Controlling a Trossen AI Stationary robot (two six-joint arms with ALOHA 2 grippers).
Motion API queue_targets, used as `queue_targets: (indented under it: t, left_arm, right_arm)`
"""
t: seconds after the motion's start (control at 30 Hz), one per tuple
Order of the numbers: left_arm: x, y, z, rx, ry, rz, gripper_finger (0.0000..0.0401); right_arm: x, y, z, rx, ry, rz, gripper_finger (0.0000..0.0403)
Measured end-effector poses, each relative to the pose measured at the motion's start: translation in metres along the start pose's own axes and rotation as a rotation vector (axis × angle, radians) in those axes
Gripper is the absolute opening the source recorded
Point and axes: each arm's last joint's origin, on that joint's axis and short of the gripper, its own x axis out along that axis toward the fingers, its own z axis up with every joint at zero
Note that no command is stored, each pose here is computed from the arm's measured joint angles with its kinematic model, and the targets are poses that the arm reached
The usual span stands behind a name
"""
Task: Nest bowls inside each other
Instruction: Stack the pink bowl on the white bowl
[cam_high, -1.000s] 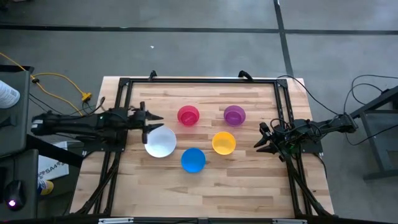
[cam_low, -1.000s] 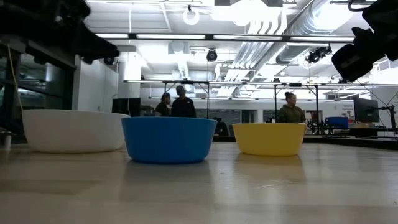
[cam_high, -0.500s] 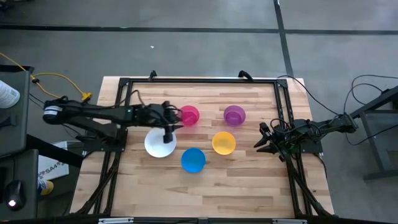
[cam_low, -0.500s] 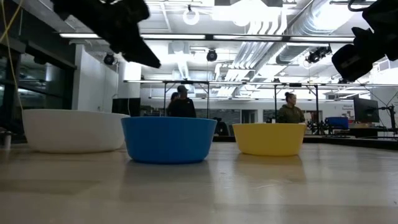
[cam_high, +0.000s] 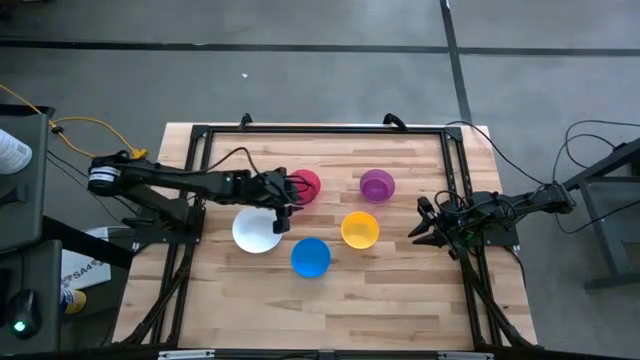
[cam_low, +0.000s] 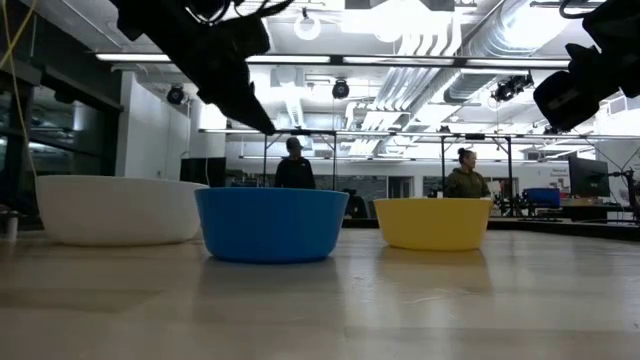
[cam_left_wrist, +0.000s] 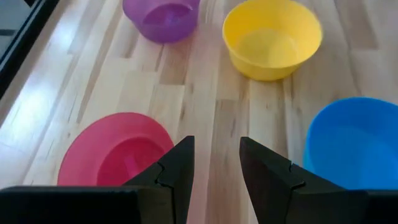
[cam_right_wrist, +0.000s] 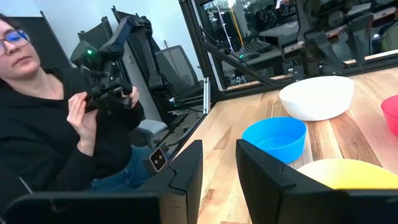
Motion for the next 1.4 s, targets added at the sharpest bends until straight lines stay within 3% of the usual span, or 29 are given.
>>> queue_targets:
  t: [0.33, 0.57, 0.73, 0.9, 1.07, 1.4]
  left_arm:
    - [0.018, 0.001, 0.028, 0.054, 0.273, 0.076, 0.0127]
    - [0.038, 0.021, 0.037, 0.085, 0.402, -0.02, 0.0127]
    - [0.043, 0.037, 0.034, 0.094, 0.382, -0.133, 0.0127]
    - [0.043, 0.053, 0.032, 0.121, 0.387, -0.129, 0.0127]
    - [0.048, 0.064, 0.025, 0.105, 0.411, -0.192, 0.0127]
    - [0.063, 0.067, -0.003, 0.061, 0.421, -0.227, 0.0127]
  right_arm:
    - [0.0, 0.0, 0.0, 0.0, 0.0, 0.0, 0.0091]
    - [0.0, 0.0, 0.0, 0.0, 0.0, 0.0, 0.0091]
    - [0.0, 0.0, 0.0, 0.0, 0.0, 0.0, 0.0091]
    - [0.0, 0.0, 0.0, 0.0, 0.0, 0.0, 0.0091]
    - [0.0, 0.0, 0.0, 0.0, 0.0, 0.0, 0.0091]
    - [0.0, 0.0, 0.0, 0.0, 0.0, 0.0, 0.0091]
